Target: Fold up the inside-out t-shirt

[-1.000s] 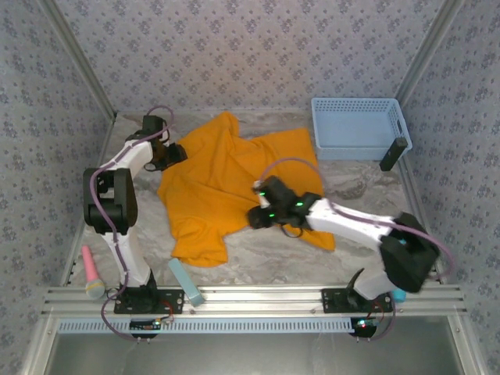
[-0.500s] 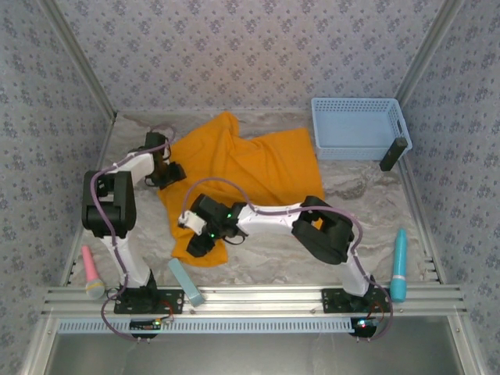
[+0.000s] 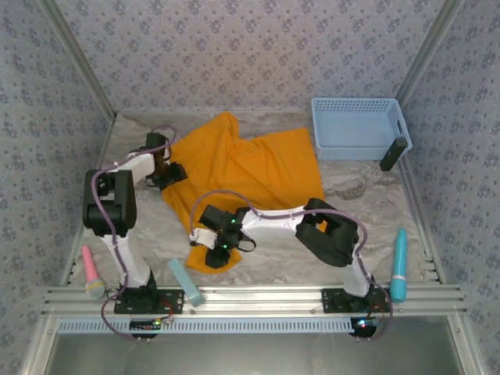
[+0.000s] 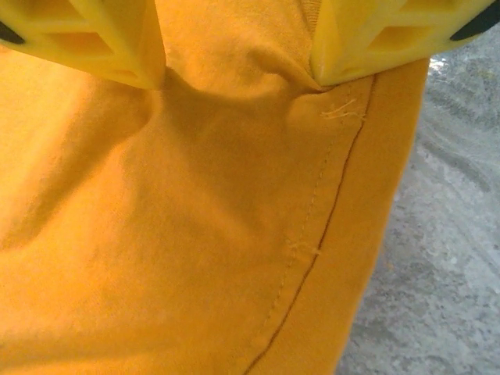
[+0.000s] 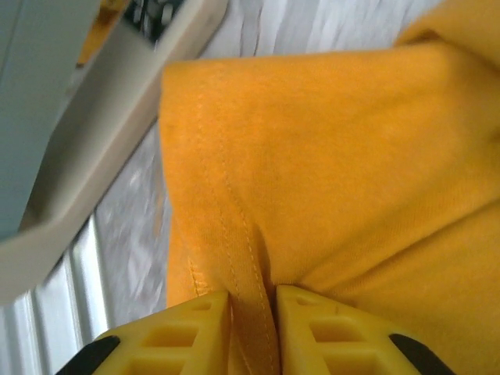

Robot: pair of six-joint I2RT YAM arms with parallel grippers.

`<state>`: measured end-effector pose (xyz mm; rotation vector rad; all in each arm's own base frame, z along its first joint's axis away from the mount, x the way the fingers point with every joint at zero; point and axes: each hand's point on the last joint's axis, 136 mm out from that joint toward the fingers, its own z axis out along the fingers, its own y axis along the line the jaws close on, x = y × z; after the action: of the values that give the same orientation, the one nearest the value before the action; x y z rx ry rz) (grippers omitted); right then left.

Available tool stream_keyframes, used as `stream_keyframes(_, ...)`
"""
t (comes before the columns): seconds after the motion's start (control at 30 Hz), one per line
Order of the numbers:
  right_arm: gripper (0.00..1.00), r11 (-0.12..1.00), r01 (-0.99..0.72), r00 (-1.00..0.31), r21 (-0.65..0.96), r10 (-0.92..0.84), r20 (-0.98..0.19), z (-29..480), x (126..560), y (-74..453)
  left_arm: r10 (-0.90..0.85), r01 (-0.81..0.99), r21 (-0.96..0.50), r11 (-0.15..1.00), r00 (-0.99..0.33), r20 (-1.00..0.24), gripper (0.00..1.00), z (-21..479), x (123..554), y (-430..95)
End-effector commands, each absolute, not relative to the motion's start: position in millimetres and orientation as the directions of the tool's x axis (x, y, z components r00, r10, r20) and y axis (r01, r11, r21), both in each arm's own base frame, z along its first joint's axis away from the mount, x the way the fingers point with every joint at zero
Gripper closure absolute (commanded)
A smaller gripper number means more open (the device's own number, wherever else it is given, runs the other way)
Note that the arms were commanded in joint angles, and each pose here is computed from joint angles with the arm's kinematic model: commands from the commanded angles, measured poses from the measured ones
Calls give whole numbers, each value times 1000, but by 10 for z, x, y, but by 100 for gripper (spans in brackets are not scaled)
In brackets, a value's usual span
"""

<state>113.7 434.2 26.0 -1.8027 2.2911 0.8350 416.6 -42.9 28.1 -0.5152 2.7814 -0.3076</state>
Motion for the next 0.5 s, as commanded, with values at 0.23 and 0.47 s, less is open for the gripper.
stream_keyframes(0.23, 50, 163, -879, -372, 447, -822, -431, 774, 1016, 4082, -347, -263, -326, 908, -907, -237, 32, 642, 3577, -617)
stream_keyframes(0.47, 50, 226, -960, -279, 165, -834, -477, 528, 1417, 4202, -358, -284, -320, 904, -911, -205, 48, 445, 3372, -718)
